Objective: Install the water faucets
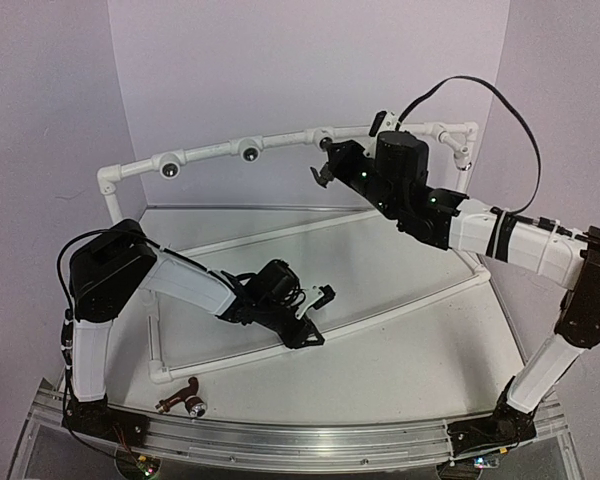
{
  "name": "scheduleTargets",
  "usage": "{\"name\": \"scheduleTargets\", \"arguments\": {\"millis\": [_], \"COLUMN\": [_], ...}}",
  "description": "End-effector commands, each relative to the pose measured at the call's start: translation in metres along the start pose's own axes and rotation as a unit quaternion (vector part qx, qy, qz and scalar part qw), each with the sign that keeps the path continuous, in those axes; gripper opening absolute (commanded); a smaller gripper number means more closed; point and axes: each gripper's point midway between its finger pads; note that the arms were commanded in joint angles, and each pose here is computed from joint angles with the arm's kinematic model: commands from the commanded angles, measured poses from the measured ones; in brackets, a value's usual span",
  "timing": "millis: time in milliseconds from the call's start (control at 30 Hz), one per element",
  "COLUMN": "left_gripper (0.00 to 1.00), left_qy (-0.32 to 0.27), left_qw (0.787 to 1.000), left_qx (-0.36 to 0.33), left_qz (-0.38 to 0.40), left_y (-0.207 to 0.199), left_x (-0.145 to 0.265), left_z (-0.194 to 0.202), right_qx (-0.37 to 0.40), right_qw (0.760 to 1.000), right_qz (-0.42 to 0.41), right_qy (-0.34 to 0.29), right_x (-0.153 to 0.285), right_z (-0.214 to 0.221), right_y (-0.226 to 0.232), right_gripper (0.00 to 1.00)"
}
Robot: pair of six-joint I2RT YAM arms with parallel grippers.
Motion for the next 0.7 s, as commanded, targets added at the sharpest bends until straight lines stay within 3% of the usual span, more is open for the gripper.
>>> {"name": "scheduleTargets", "arguments": {"millis": [0,100,167,233,367,433,667], "left_gripper": [0.07,0.07,0.07,0.07,0.07,0.07,0.07], "left_qy": [0.236,0.234,0.235,0.237,0.234,0.234,0.233], "left_qw": [0.965,0.965,0.965,0.965,0.965,0.965,0.966], "left_qx": [0.115,0.115,0.115,0.116,0.115,0.114,0.114], "left_qz": [-0.012,-0.012,-0.012,-0.012,-0.012,-0.012,-0.011], "left_y": [-0.008,-0.008,-0.008,-0.008,-0.008,-0.008,-0.008], "left_x": [-0.010,-0.009,-0.009,-0.010,-0.009,-0.009,-0.009], "left_z": [0.157,0.155,0.155,0.157,0.154,0.154,0.153], "right_qx": [-0.255,-0.258,-0.247,-0.212,-0.090,-0.013,0.196], "right_qw": [0.955,0.953,0.957,0.967,0.990,0.994,0.976], "right_qz": [-0.154,-0.159,-0.147,-0.136,-0.099,-0.078,-0.034], "right_qy": [0.013,0.023,0.028,0.028,0.042,0.069,0.093], "right_x": [0.002,0.012,0.019,0.027,0.042,0.047,0.075], "right_z": [-0.028,-0.028,-0.023,-0.020,-0.016,-0.007,-0.018], "right_y": [0.059,0.058,0.048,0.038,0.023,0.016,-0.002], "right_gripper": [0.00,0.01,0.09,0.24,0.56,0.67,0.86]}}
Point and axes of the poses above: each gripper's point midway between its finger pads, its own x axis back along the fingers, its own y axis along the line the jaws close on, z = x × y, and after that the axes turned 9 degrees about -x, right-handed
